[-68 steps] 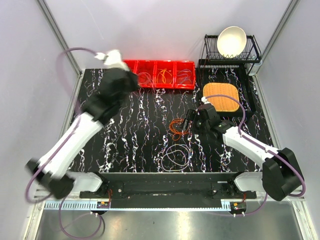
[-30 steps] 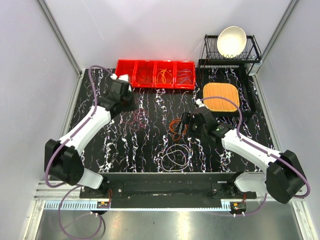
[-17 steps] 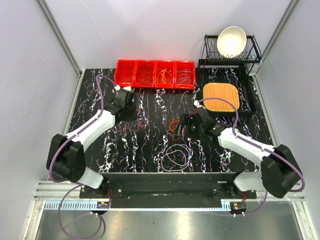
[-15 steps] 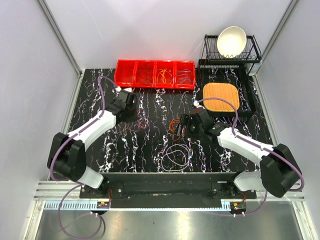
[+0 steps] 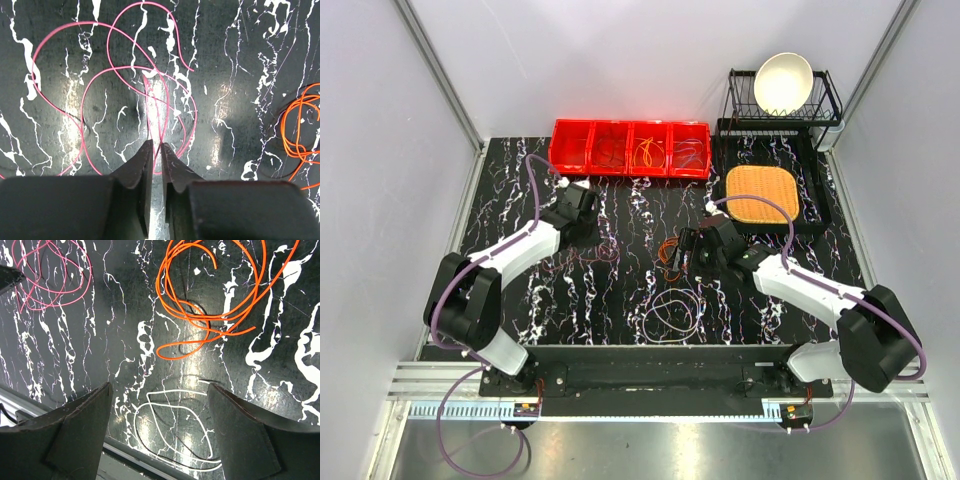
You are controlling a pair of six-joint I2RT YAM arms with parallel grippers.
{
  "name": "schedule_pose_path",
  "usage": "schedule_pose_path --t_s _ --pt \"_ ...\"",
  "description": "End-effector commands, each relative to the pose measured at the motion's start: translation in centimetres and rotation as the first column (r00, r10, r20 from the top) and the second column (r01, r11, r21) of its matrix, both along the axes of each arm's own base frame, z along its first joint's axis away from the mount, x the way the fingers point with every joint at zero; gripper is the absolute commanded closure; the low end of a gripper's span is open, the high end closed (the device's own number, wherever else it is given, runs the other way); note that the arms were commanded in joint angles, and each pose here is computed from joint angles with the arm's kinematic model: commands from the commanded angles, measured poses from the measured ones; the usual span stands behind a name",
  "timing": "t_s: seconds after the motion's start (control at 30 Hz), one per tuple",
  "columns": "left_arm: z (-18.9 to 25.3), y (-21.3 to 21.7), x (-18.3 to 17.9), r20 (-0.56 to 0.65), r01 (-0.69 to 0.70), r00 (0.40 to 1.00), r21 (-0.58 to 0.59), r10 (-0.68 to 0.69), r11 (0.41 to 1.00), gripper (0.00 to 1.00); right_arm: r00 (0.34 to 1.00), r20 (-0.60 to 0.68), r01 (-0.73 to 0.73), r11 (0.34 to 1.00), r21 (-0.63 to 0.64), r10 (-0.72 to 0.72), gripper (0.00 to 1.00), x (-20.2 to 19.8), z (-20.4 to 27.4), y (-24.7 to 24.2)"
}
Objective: Untangle the cables
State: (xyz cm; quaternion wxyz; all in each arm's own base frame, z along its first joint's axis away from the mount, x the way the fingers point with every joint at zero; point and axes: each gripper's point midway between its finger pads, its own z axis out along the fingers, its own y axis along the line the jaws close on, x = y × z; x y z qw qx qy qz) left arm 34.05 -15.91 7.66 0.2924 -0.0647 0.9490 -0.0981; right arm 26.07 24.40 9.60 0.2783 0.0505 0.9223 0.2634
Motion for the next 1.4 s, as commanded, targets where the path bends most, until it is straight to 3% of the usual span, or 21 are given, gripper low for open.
schedule_pose_path --t_s 0.0,0.43,0.9,1.13,1.27,1.37 --pt "0.7 -0.3 0.9 0.059 0.000 0.998 -0.010 0.000 1.000 0.83 1.000 0.028 0.004 1.000 0.013 -0.004 0.18 0.6 0.5 0.7" --pt "-0.3 -0.3 1.0 0.039 -0.002 0.999 0.002 0.002 1.000 0.77 1.000 0.029 0.006 1.000 0.009 -0.007 0.18 0.8 0.3 0.6" --pt "1.3 -0.3 -0.1 0.101 -0.008 0.995 -0.052 0.013 0.999 0.75 1.000 0.027 0.004 1.000 0.005 -0.004 0.18 0.8 0.0 0.6" --pt "1.6 0.6 -1.1 0.129 -0.032 0.991 -0.054 0.039 0.998 0.54 1.000 0.020 0.001 1.000 0.003 -0.001 0.18 0.7 -0.3 0.7" --pt "2.2 1.2 -1.5 0.154 -0.047 0.987 -0.053 0.055 0.997 0.36 1.000 0.021 0.002 1.000 0.007 -0.002 0.18 0.7 -0.2 0.8" --pt "2.1 1.5 -1.5 0.155 -0.054 0.986 -0.040 0.060 0.998 0.29 1.000 0.022 -0.002 1.000 0.013 0.002 0.18 0.7 0.0 0.8"
